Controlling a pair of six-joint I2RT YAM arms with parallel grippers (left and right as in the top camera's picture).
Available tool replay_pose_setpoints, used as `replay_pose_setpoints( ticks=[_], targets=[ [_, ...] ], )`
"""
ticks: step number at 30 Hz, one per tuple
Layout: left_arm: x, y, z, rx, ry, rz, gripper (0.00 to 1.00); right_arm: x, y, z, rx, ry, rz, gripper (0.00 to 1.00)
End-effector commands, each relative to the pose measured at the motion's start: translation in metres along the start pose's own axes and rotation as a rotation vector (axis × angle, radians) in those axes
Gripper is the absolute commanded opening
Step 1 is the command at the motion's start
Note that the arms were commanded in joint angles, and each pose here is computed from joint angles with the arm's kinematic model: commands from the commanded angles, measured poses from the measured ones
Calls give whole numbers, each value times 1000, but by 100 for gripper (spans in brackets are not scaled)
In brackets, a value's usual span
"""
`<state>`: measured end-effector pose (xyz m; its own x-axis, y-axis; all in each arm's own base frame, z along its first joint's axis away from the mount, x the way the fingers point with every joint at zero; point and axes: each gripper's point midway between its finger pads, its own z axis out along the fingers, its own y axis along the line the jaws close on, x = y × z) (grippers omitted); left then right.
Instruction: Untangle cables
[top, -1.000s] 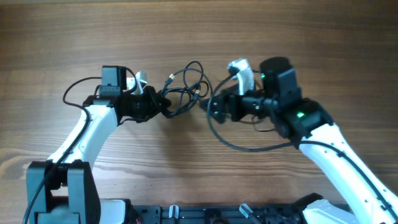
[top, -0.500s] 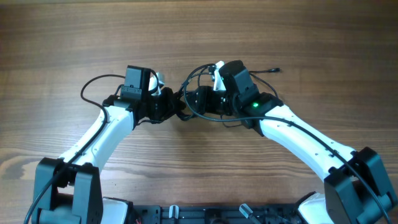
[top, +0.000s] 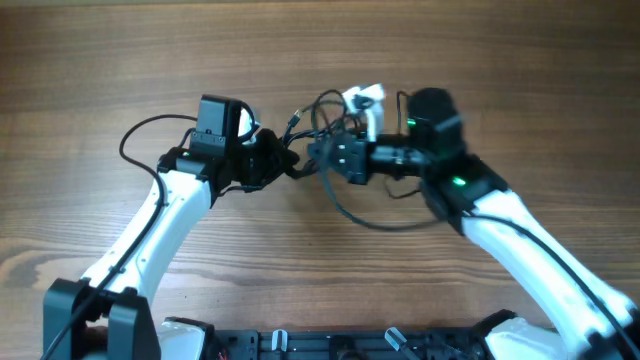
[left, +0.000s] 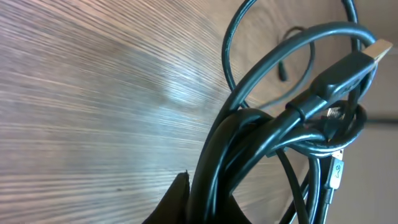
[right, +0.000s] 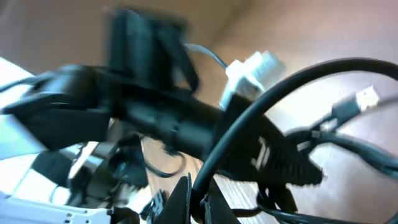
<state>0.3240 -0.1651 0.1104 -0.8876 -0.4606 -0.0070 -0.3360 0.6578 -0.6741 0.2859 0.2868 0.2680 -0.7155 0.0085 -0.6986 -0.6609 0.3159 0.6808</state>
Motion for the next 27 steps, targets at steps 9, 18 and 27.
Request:
replay_pose_setpoints(
  ticks=[9, 18, 27],
  targets=[
    [-21, 0, -7, 13, -76, 98, 92, -26, 106, -60, -232, -62, -401, 4],
    [-22, -8, -30, 180, 14, 70, 87, -36, 140, -71, -365, -105, -521, 4],
    [-11, 48, -22, -61, 10, 17, 81, -140, 112, -131, -72, -559, -573, 4]
  ],
)
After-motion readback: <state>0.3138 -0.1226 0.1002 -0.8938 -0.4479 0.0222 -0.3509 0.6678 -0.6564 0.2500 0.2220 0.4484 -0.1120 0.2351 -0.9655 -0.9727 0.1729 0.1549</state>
